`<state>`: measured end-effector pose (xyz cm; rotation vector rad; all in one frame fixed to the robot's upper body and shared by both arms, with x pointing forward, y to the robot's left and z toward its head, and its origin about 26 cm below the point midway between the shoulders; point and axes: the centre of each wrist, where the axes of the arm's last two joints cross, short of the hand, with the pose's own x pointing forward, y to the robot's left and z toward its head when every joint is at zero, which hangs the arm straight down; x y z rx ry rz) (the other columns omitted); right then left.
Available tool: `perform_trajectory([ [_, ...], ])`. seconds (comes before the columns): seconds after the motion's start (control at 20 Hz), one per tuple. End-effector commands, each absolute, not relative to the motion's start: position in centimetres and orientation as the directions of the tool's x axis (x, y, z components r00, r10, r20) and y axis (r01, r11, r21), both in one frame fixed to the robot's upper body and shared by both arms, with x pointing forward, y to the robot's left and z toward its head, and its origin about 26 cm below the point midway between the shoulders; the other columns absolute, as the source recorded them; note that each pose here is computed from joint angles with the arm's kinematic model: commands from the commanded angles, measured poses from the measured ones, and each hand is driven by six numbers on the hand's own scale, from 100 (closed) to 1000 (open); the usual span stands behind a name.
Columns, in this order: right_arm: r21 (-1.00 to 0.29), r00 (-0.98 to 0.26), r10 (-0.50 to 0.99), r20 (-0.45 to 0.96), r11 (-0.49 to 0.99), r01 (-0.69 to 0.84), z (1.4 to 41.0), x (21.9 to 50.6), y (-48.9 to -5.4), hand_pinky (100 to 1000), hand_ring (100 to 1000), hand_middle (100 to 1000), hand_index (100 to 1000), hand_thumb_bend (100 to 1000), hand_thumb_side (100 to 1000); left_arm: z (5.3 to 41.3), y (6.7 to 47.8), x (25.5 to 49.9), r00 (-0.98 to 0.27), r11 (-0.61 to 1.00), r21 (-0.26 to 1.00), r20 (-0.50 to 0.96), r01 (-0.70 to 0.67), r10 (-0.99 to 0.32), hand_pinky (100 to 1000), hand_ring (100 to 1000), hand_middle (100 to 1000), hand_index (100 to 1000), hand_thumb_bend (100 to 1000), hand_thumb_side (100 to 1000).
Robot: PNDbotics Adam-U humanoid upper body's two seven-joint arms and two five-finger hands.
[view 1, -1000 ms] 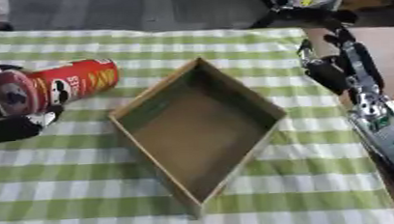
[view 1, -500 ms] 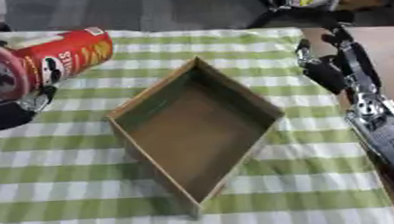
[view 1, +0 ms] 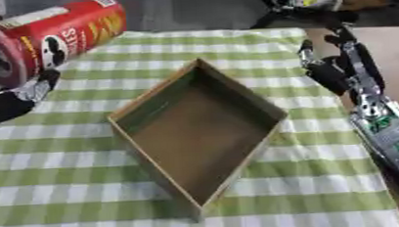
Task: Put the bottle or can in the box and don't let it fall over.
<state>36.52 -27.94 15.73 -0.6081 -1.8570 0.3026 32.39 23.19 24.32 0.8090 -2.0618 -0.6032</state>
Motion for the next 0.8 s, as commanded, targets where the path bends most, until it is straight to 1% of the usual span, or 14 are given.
perform_trajectory([
  [0.05, -0.487, -0.281, 0.555, 0.783, 0.828, 0.279, 16.7, 36.5, -28.3, 698, 974, 984, 1000, 100, 478, 26.4, 22.4, 31.1, -0.528, 0.686, 0.655, 0.479, -0.317, -0.701, 227, 374, 446, 423, 100, 100],
  [0.3, -0.486, -0.284, 0.555, 0.782, 0.828, 0.278, 16.7, 36.6, -28.3, 698, 974, 984, 1000, 100, 479, 27.0, 21.0, 30.4, -0.599, 0.709, 0.656, 0.467, -0.258, -0.651, 225, 373, 444, 422, 100, 100],
  [0.45, -0.485, -0.288, 0.553, 0.782, 0.830, 0.277, 16.7, 36.5, -28.2, 698, 974, 984, 1000, 100, 480, 26.6, 20.0, 30.3, -0.627, 0.722, 0.665, 0.483, -0.190, -0.611, 223, 372, 445, 421, 100, 100],
  [0.7, -0.481, -0.295, 0.550, 0.782, 0.832, 0.276, 16.8, 36.6, -28.0, 698, 974, 984, 1000, 100, 484, 25.4, 18.2, 30.1, -0.636, 0.756, 0.648, 0.549, -0.085, -0.542, 217, 367, 444, 416, 100, 100],
  [0.8, -0.479, -0.299, 0.548, 0.781, 0.833, 0.277, 16.9, 36.6, -27.9, 698, 974, 984, 1000, 100, 480, 24.8, 17.5, 30.0, -0.628, 0.768, 0.638, 0.578, -0.050, -0.521, 216, 366, 444, 414, 100, 128],
])
